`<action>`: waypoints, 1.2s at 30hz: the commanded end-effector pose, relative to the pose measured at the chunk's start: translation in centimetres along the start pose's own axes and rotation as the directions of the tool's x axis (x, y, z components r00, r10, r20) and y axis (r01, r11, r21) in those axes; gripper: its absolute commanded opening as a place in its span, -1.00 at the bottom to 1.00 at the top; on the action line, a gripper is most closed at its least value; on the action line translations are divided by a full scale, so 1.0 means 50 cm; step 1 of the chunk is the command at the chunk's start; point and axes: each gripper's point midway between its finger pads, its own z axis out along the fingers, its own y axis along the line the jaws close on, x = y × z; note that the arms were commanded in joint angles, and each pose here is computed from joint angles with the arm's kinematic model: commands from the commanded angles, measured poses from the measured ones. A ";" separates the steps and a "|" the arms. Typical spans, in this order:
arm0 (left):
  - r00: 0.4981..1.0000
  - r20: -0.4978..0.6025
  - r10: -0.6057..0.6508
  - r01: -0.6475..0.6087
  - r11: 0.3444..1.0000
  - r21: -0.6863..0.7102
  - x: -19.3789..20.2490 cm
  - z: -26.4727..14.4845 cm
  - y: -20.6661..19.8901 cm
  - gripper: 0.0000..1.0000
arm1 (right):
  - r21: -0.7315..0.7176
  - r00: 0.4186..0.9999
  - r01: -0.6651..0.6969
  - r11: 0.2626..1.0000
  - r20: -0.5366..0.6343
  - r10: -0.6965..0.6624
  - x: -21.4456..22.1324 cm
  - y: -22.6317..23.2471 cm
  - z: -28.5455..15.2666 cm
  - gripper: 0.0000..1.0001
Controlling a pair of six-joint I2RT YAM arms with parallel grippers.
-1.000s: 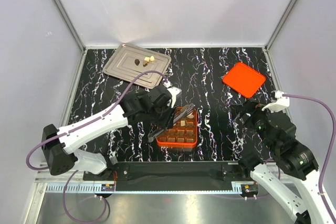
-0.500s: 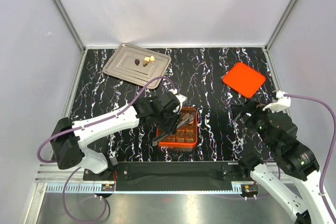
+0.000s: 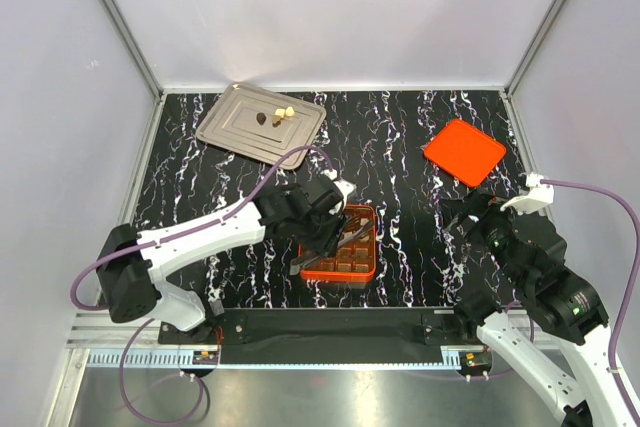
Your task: Pack the chocolate
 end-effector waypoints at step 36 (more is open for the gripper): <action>0.866 0.382 -0.322 0.482 0.738 -0.472 -0.408 -0.036 0.718 0.05 | -0.075 1.000 0.010 0.997 -0.015 -0.011 0.018 0.045 0.060 0.99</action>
